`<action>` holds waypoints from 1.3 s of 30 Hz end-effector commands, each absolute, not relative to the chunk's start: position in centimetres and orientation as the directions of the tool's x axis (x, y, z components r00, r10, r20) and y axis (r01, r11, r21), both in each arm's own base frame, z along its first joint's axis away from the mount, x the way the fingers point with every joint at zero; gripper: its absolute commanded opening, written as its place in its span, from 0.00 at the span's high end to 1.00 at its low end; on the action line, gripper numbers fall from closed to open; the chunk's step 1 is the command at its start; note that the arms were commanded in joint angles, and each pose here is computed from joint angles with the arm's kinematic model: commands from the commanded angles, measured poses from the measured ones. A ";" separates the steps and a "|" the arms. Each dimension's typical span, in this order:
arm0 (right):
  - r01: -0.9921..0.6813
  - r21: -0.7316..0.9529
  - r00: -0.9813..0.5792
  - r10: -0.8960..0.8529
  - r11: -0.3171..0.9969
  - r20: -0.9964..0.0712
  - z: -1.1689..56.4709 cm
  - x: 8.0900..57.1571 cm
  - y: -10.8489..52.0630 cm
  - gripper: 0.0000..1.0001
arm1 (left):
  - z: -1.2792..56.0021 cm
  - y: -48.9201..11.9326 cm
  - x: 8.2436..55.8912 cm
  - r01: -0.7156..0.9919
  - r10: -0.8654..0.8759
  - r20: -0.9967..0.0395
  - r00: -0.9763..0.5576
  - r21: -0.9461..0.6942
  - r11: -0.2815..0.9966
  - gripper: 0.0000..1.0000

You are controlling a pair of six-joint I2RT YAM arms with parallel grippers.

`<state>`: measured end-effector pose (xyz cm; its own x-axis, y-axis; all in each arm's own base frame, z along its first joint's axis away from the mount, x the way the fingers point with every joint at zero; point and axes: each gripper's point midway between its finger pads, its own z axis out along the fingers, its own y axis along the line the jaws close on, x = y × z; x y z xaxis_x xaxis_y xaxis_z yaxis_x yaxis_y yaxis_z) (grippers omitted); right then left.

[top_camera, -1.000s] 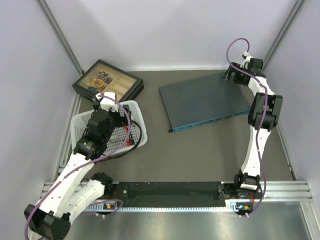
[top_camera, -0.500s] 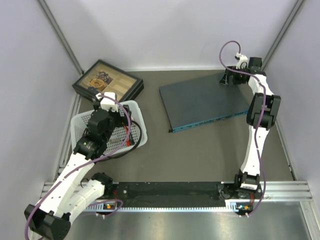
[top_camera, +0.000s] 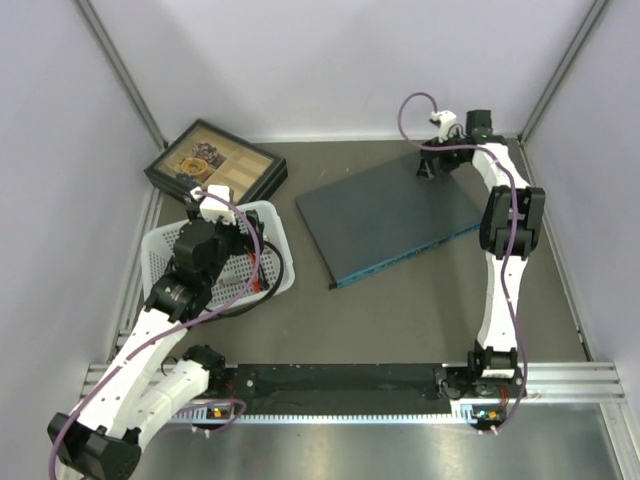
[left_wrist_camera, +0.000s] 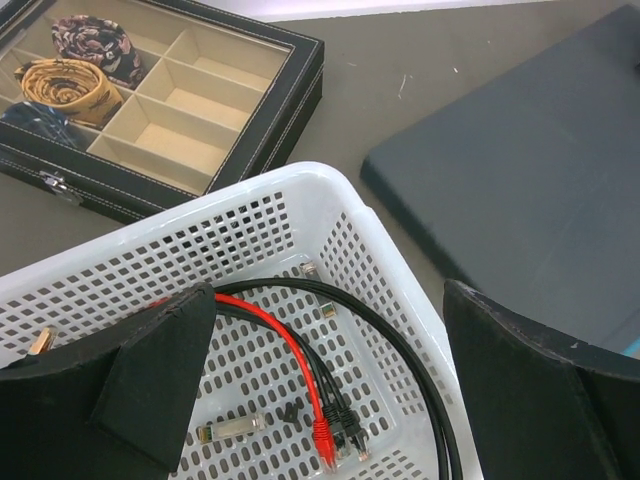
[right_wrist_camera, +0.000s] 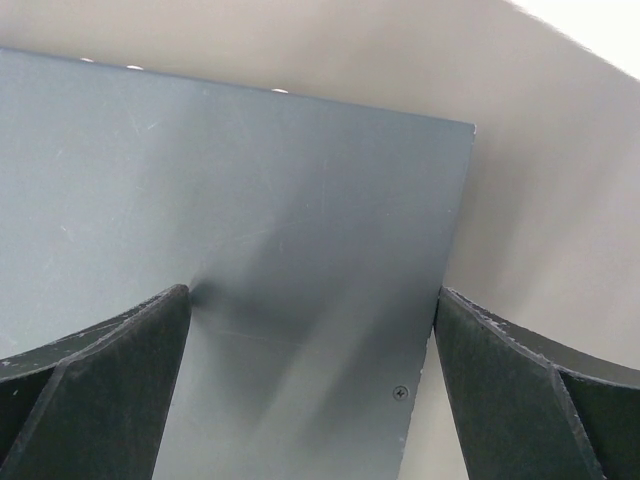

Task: Insert the plug into the switch port
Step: Move the switch port to the center of the board.

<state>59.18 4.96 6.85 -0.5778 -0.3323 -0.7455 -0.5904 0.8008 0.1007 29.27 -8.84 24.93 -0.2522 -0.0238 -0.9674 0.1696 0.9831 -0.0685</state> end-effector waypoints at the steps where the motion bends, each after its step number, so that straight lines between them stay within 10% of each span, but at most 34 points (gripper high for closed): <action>1: -0.773 0.356 -0.619 -0.497 0.526 -0.609 3.5 48.3 16.8 0.01 | 26.6 -9.1 29.4 0.188 -0.053 -0.980 -0.190 -0.090 0.978 0.01; 10: -0.760 0.351 -0.617 -0.438 0.547 -0.653 5.6 47.2 17.7 0.01 | 27.0 -9.1 29.2 0.192 -0.062 -0.982 -0.180 -0.097 0.976 0.01; 23: -0.431 -0.003 -0.538 -0.260 0.902 -0.802 18.9 50.0 11.0 0.01 | 25.8 -7.5 29.8 0.057 -0.105 -0.965 -0.239 -0.122 0.991 0.01; 39: -0.461 0.156 -0.518 -0.123 0.874 -0.846 19.1 33.3 18.0 0.01 | 13.9 -0.5 29.0 -0.518 -0.416 -0.694 -0.588 -0.071 0.852 0.01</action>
<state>34.42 15.77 17.67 -0.5756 -0.1657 -0.8007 -0.4334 0.8922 0.1269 30.47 -2.35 14.87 -0.5836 -0.2658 -0.7673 -0.3483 0.9355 -0.0591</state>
